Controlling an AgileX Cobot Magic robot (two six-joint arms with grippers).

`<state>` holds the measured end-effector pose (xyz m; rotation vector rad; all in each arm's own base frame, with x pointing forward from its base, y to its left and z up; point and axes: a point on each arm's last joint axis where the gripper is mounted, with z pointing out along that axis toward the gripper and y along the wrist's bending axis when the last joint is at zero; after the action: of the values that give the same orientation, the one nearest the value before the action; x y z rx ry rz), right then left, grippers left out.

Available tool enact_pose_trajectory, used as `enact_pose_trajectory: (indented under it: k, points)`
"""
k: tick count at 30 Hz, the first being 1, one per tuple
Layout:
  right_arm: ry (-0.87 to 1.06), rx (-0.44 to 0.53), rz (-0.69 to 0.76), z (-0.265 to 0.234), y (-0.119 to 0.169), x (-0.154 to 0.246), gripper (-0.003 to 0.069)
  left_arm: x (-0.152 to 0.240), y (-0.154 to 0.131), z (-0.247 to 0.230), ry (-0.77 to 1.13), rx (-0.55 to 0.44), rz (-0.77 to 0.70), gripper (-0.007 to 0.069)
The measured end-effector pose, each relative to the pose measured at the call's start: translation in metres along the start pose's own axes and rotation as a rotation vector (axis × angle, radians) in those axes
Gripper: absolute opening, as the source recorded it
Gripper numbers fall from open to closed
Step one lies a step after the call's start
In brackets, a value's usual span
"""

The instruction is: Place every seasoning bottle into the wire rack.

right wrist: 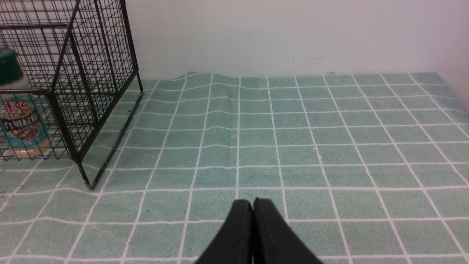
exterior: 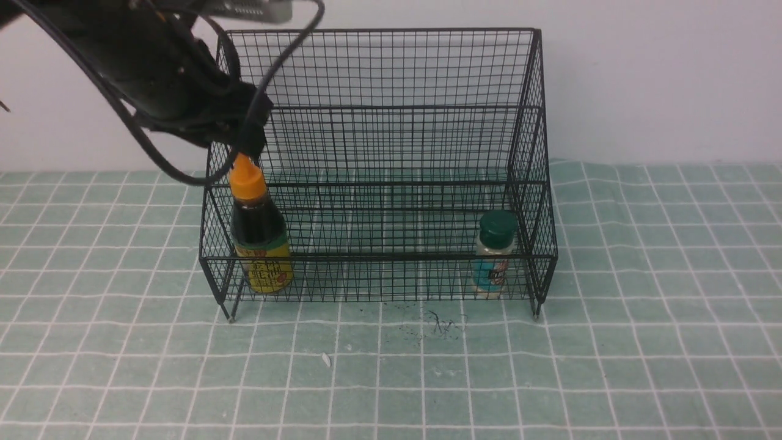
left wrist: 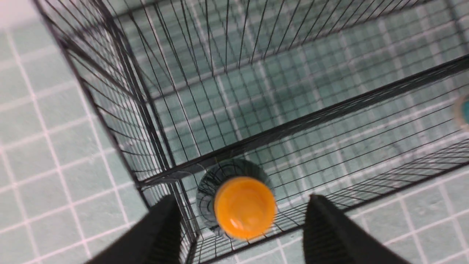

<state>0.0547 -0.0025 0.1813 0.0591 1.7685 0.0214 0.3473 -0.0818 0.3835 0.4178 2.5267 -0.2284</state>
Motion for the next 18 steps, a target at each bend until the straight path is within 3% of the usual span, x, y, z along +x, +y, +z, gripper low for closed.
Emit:
enact_pose_trajectory:
  k: [1,2,3,6,9,13,18]
  points:
    - [0.000,0.000,0.000,0.000,0.000,0.000,-0.0015,0.000,0.000,-0.002,-0.005,0.000,0.001,0.0366]
    - [0.000,0.000,0.000,0.000,0.000,0.000,-0.0015,-0.002,-0.005,-0.034,-0.063,-0.004,0.005,0.0289]
    - [0.000,0.000,0.000,0.000,0.000,0.000,-0.0015,-0.002,-0.006,-0.039,-0.072,-0.004,0.003,0.0267]
    - [0.000,0.000,0.000,0.000,0.000,0.000,-0.0015,0.012,-0.018,-0.113,-0.234,-0.013,-0.004,0.0062]
    - [0.000,0.000,0.000,0.000,0.000,0.000,-0.0015,0.038,-0.029,-0.167,-0.375,-0.021,0.001,0.0008]
    - [0.000,0.000,0.000,0.000,0.000,0.000,-0.0015,0.091,-0.039,-0.211,-0.577,-0.034,0.005,-0.0006]
    - [0.000,0.000,0.000,0.000,0.000,0.000,-0.0015,0.152,-0.042,-0.203,-0.715,-0.036,-0.024,-0.0006]
